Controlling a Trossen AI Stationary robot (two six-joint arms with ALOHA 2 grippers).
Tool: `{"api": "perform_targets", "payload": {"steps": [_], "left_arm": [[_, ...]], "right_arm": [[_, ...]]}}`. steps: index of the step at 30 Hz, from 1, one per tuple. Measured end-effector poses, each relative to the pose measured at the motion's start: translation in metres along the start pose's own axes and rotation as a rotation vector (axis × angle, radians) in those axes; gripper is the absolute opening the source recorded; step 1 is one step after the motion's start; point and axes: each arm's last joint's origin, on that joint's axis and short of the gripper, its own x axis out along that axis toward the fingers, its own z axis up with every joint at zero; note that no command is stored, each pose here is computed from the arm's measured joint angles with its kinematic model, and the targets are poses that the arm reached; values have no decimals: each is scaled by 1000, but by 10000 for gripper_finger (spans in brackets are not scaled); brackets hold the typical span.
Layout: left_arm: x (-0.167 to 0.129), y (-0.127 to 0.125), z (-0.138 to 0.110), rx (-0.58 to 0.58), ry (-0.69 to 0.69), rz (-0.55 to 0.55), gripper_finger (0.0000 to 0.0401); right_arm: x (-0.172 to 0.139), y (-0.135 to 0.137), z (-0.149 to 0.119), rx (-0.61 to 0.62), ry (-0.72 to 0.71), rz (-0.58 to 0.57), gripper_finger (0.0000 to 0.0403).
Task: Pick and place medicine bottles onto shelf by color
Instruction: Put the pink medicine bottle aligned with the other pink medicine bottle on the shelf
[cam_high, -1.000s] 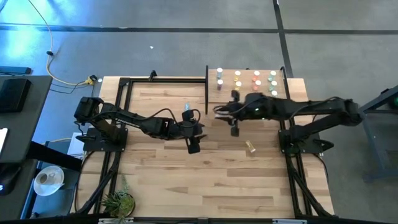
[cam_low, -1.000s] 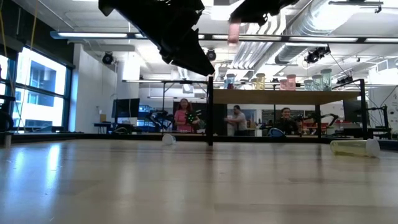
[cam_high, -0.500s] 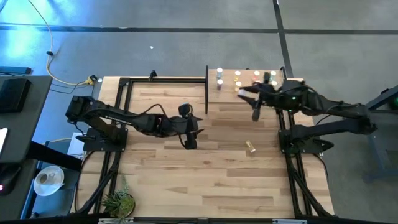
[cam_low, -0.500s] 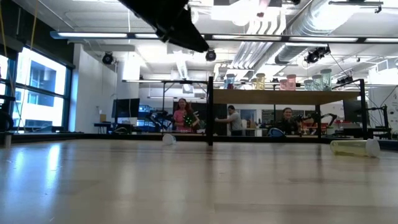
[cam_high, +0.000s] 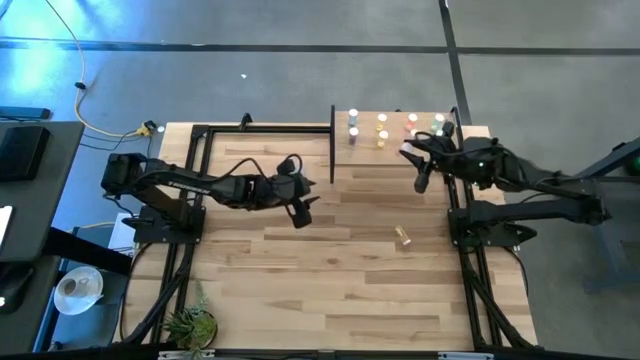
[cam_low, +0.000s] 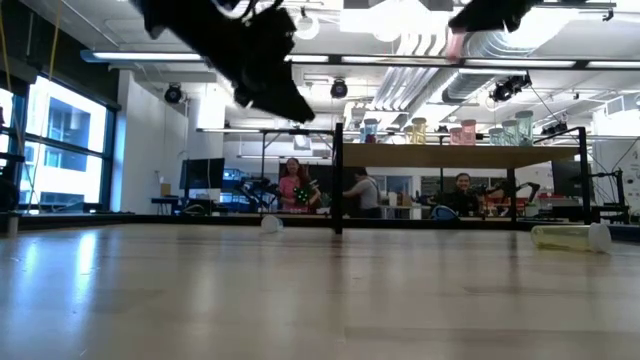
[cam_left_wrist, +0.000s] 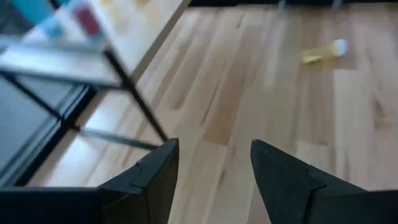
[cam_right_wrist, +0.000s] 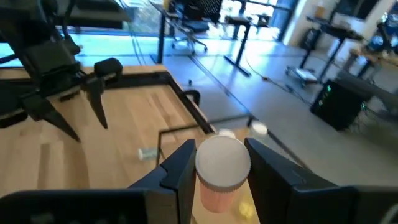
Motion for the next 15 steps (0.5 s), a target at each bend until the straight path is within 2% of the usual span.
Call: {"api": "perform_targets", "payload": {"steps": [3, 7, 15], "left_arm": [[5, 6, -11, -71, -24, 10, 188], [9, 8, -24, -122, -60, -32, 188], [10, 9, -25, -121, -94, -57, 188]], "right_arm": [[4, 2, -13, 30, 39, -43, 112], [10, 4, -28, 35, 87, -88, 112], [12, 6, -55, 77, 155, -173, 112]]}}
